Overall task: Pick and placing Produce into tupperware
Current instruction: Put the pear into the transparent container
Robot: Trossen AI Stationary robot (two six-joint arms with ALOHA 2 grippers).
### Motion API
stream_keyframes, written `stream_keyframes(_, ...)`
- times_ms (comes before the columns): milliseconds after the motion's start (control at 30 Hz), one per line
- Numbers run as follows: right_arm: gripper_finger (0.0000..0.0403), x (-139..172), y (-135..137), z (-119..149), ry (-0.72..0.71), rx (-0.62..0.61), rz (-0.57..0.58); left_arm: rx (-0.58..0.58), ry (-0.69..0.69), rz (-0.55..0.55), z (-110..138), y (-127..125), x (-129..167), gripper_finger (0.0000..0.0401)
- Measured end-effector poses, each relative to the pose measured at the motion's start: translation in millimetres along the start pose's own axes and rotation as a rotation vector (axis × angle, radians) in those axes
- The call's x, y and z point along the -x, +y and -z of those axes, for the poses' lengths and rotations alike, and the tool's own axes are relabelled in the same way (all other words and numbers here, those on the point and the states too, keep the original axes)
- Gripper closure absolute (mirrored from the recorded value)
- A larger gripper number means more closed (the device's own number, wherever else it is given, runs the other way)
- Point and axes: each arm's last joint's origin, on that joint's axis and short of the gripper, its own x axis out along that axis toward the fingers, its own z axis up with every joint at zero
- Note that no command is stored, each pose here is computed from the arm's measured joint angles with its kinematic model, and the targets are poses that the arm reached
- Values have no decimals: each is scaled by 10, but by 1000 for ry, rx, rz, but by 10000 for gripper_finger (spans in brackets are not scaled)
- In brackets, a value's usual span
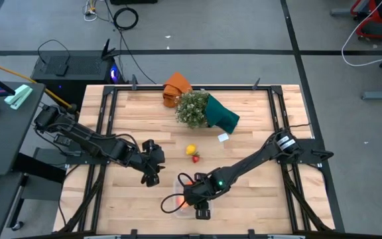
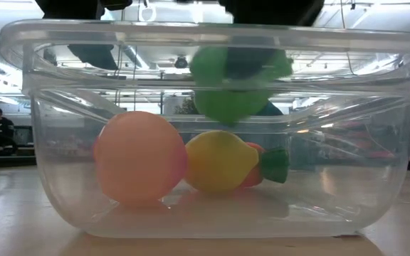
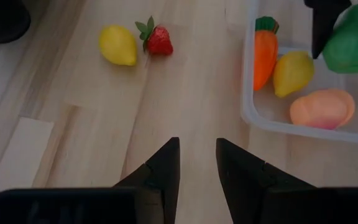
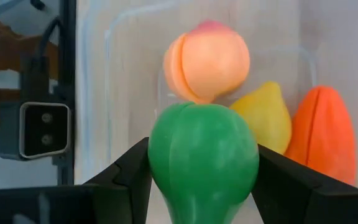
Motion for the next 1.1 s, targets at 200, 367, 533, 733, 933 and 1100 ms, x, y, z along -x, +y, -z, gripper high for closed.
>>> stream_keyframes(200,217,-95,-8,18,27,-2,-16,0,0,0,0,0,0,287)
stream_keyframes(367,218,-111,-35,11,32,-7,-15,2,0,0,0,0,0,290)
stream_keyframes(533,218,-111,-74,-3,35,-9,-18,4,0,0,0,0,0,289)
stream_keyframes(733,216,-111,-67,1,42,-6,-32,5,0,0,0,0,0,289)
stream_keyframes(933,201,-111,-67,2,42,-6,-31,4,0,0,0,0,0,289)
stream_keyframes(1100,200,-124,-73,10,42,-1,-32,4,0,0,0,0,0,288)
